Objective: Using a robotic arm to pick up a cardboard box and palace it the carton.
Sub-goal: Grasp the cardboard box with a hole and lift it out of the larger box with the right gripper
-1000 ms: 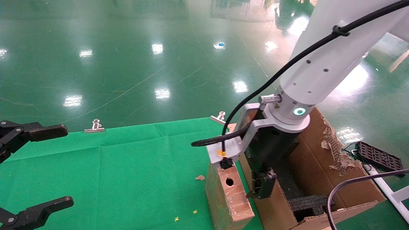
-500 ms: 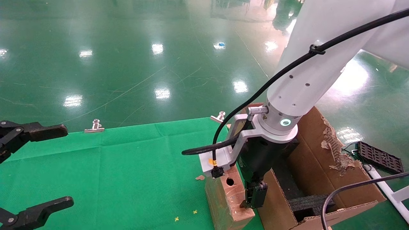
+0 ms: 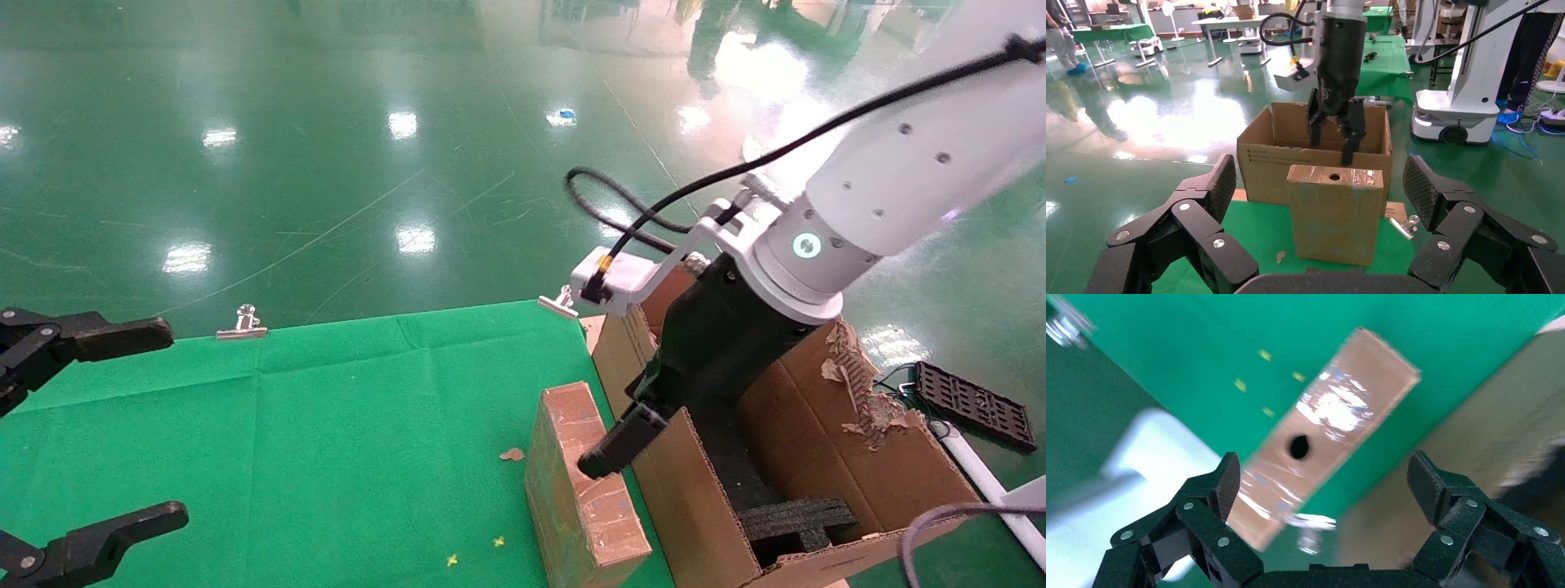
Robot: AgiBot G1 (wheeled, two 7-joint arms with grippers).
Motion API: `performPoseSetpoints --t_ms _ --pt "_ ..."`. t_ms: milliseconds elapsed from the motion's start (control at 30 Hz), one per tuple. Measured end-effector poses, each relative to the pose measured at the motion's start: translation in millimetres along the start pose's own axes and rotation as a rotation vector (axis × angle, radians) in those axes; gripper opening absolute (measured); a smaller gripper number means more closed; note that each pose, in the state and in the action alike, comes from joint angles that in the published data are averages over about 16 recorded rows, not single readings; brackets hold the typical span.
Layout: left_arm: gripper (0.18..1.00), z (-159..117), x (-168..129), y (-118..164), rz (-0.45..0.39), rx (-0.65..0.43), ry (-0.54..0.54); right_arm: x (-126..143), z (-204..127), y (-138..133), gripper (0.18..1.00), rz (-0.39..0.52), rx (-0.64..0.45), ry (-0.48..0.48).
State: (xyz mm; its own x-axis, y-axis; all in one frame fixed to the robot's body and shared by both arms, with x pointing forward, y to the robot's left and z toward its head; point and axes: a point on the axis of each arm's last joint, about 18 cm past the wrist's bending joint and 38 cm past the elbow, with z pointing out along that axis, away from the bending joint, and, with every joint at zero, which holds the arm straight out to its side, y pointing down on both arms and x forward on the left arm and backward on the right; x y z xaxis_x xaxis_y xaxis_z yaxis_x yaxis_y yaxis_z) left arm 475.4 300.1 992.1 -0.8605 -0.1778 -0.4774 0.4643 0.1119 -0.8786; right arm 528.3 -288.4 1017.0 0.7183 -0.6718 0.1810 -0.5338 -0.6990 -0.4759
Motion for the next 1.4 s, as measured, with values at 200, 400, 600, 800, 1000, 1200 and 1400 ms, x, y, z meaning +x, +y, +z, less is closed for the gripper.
performPoseSetpoints --t_ms 200,400,600,800,1000,1200,1400 --pt "1.001 0 0 0 0.0 0.0 0.0 5 14 9 1.0 0.16 0.024 -0.034" --pt "1.001 0 0 0 0.0 0.0 0.0 4 33 11 1.0 0.188 0.002 -0.046" --pt "1.001 0 0 0 0.0 0.0 0.0 1 46 9 1.0 0.169 -0.036 -0.033" --pt "1.0 0 0 0 0.0 0.0 0.0 -1 53 8 0.991 0.143 -0.074 -0.015" --pt "0.99 0 0 0 0.0 0.0 0.0 -2 57 10 0.962 0.13 -0.102 -0.007" --pt "0.964 0 0 0 0.0 0.0 0.0 -2 60 14 0.9 0.129 -0.119 -0.007" --pt "0.899 0 0 0 0.0 0.0 0.0 1 62 19 0.805 0.132 -0.127 -0.002"
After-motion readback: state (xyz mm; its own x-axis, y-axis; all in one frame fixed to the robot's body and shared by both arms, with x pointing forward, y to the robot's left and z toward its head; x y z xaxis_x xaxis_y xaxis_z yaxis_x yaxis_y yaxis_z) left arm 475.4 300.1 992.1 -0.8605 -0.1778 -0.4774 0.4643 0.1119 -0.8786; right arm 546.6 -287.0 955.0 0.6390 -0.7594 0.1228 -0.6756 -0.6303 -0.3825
